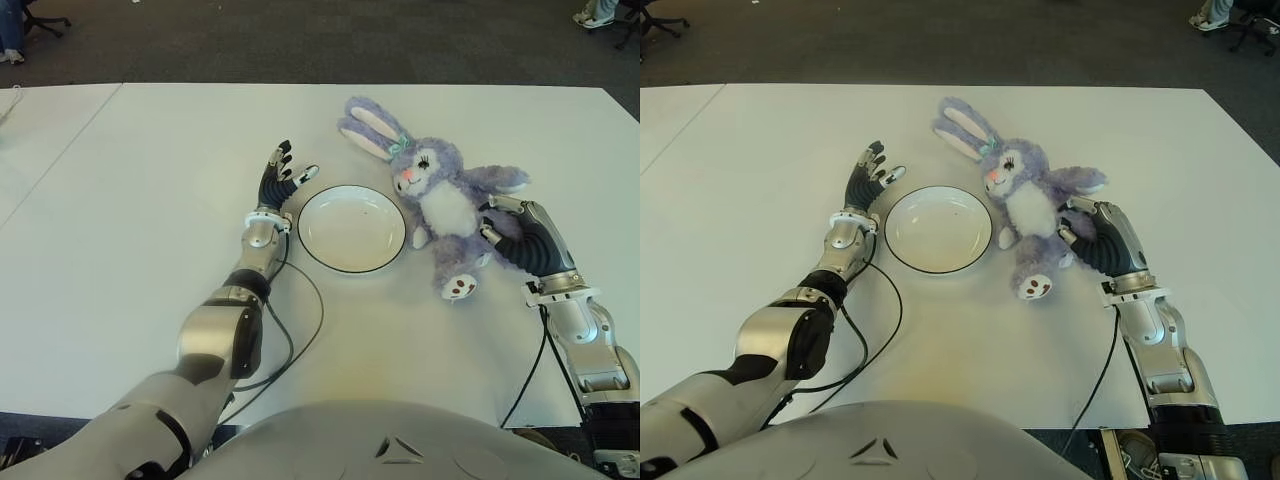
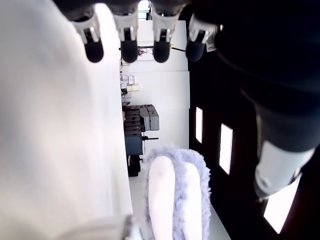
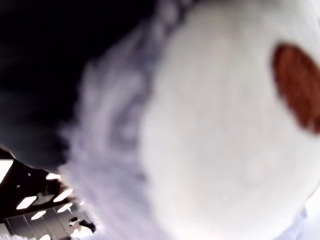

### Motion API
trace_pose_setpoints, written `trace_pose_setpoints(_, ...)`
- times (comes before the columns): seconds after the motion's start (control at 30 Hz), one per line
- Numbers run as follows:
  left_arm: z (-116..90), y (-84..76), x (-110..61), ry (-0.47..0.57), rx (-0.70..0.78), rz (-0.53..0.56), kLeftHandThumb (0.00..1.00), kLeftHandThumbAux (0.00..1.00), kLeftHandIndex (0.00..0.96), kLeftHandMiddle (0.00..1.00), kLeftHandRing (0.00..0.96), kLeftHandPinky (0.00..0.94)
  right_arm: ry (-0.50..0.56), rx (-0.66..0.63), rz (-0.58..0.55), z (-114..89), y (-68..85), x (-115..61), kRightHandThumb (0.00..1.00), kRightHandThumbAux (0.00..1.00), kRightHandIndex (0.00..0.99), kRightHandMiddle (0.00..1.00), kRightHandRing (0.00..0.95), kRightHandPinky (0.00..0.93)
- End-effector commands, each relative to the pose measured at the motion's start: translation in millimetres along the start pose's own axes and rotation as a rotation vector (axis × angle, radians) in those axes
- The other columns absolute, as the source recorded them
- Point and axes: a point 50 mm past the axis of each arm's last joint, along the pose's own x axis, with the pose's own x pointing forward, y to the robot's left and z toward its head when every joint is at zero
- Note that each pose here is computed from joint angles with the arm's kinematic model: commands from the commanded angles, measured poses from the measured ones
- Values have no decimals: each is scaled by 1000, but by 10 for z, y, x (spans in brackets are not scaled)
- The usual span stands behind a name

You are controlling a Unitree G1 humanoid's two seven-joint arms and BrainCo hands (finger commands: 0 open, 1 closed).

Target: Put the doll into the plate.

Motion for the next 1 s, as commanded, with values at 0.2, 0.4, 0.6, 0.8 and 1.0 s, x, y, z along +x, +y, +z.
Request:
trace_pose_setpoints(0.2,-927,-28,-727,422,-65,12,0,634,8,38,27,38,71,89,-43,-48,73,19,704,713,440,864,866,856)
trace_pose_setpoints(0.4,-936,-22,-728,435,-47,13,0,637,9,45,34,48,77,97,-72,-61,87,76,705,713,440,860,864,861)
trace_pose_setpoints(0.6,-939,-7,-735,433,-47,17,0,632,11,43,36,49,78,88,-117,-59,83,130,705,714,439,856,862,855)
trace_pose_setpoints(0.8,-929,-10,-730,423,-41,18,0,638,12,42,33,37,60,103,-155,-35,39,213,705,714,440,851,855,853)
trace_pose_setpoints(1.0,-947,-18,-741,441,-42,22,0,614,16,42,29,35,5,88,-221,1,-92,395,705,714,440,850,857,853)
